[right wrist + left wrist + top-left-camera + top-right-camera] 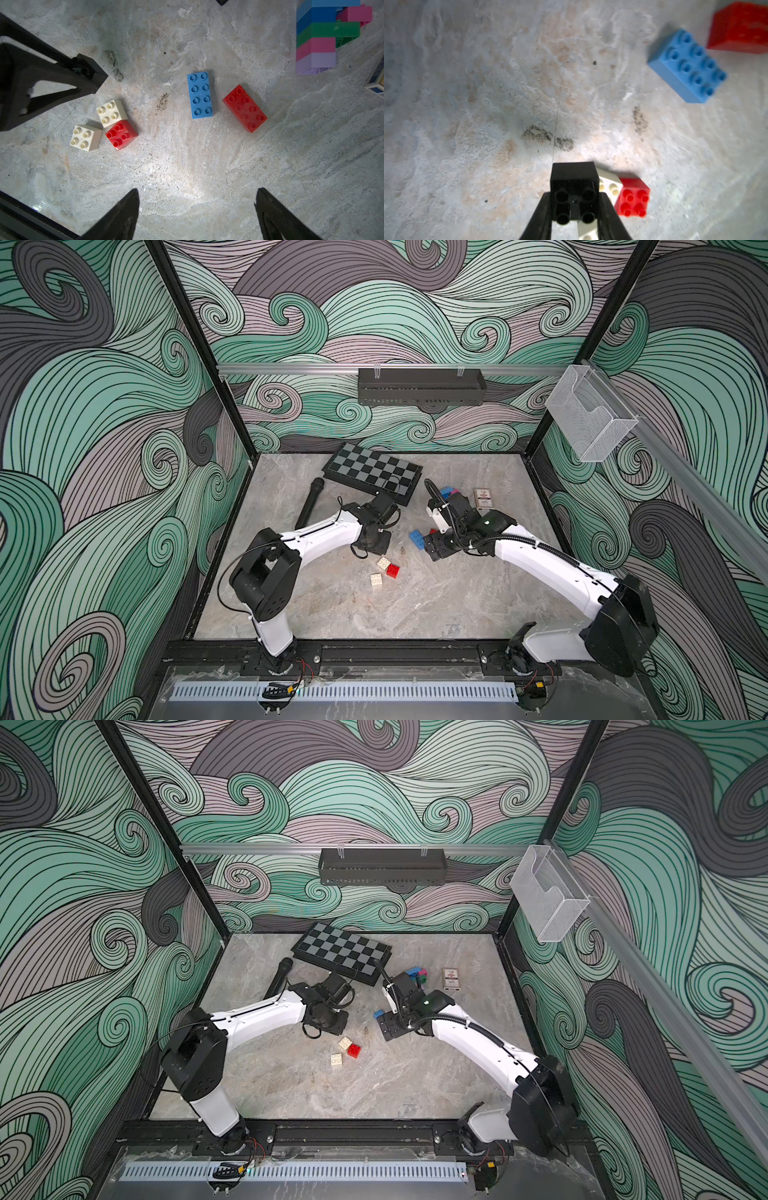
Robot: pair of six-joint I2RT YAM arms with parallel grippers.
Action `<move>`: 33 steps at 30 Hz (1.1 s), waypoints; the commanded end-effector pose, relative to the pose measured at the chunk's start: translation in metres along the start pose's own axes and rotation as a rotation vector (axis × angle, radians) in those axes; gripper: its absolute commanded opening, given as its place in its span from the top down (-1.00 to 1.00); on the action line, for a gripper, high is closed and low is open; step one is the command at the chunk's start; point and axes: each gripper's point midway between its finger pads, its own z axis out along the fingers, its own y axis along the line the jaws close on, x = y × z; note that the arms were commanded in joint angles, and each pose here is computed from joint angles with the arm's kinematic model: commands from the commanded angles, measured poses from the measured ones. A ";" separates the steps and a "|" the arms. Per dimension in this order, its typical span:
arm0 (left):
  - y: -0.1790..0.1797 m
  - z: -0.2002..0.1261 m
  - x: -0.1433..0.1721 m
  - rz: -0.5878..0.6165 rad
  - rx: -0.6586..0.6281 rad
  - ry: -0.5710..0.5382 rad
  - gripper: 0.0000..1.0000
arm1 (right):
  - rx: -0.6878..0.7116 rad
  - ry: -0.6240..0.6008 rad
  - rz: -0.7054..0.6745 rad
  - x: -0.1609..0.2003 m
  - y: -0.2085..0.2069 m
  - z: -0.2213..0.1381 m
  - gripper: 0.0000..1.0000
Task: Assemble the letter p with lego
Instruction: Pick up the lego brick from the center of the board, then assemble the lego brick with the lego brick.
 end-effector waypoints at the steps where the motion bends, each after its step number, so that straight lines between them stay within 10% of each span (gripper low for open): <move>1: -0.008 -0.019 0.025 0.140 0.047 0.053 0.40 | 0.021 0.003 0.006 0.007 -0.007 -0.009 -0.75; 33: -0.034 0.015 0.029 0.178 0.095 0.074 0.40 | 0.017 -0.004 0.074 0.015 -0.028 -0.021 -0.74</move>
